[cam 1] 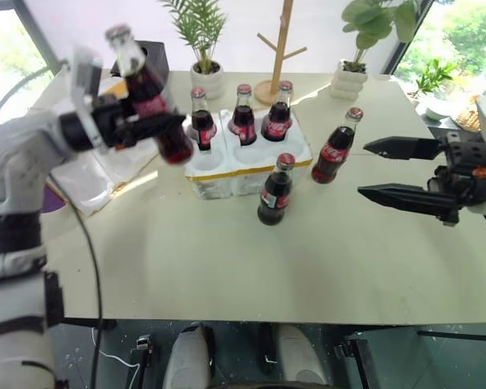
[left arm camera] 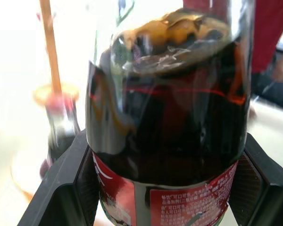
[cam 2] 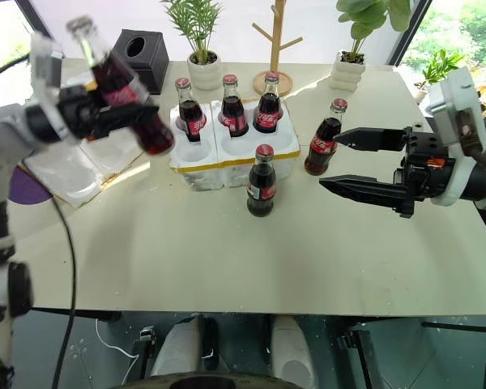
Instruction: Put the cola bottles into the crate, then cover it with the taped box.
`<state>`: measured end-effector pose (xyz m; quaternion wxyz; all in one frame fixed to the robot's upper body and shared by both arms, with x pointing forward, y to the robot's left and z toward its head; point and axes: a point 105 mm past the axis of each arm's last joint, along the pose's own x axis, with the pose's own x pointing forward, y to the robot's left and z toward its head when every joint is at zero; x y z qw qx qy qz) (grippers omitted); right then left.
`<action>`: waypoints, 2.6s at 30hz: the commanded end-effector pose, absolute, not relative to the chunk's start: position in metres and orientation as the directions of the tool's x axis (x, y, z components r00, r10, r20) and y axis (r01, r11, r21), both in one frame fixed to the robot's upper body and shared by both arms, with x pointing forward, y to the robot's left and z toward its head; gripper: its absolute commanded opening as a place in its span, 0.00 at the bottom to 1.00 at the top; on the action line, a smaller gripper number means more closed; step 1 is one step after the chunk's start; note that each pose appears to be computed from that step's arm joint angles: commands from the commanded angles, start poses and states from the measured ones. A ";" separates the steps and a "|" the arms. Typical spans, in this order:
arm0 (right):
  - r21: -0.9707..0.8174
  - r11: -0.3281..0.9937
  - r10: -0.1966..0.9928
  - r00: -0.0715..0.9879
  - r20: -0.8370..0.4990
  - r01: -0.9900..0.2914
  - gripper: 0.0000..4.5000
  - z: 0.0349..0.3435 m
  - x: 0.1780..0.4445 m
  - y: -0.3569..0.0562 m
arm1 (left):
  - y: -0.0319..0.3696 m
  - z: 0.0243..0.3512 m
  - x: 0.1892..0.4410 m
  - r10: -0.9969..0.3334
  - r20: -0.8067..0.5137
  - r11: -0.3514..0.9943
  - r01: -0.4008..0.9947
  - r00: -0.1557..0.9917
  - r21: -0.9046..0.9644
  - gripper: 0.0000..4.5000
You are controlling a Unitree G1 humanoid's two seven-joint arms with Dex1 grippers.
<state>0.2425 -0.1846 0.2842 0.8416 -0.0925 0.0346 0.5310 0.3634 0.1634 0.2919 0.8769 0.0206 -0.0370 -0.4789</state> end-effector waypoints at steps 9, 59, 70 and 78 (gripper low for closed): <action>-0.150 0.475 0.863 0.492 -0.116 -0.867 1.00 0.287 0.243 -0.189 | 0.138 0.237 0.385 -0.863 -0.098 0.472 0.861 0.495 0.191 0.63; -0.013 0.580 0.810 0.578 -0.102 -0.815 1.00 0.171 0.325 -0.105 | 0.142 0.224 0.268 -0.912 -0.231 0.307 0.938 0.339 0.162 0.97; 0.023 0.510 0.860 0.508 -0.046 -0.860 0.63 0.176 0.330 -0.072 | 0.146 0.229 0.275 -0.899 -0.217 0.344 0.919 0.381 0.191 1.00; -0.041 0.329 0.935 0.320 0.152 -0.943 0.60 0.273 0.303 -0.070 | 0.160 0.242 0.281 -0.877 -0.169 0.416 0.887 0.450 0.202 1.00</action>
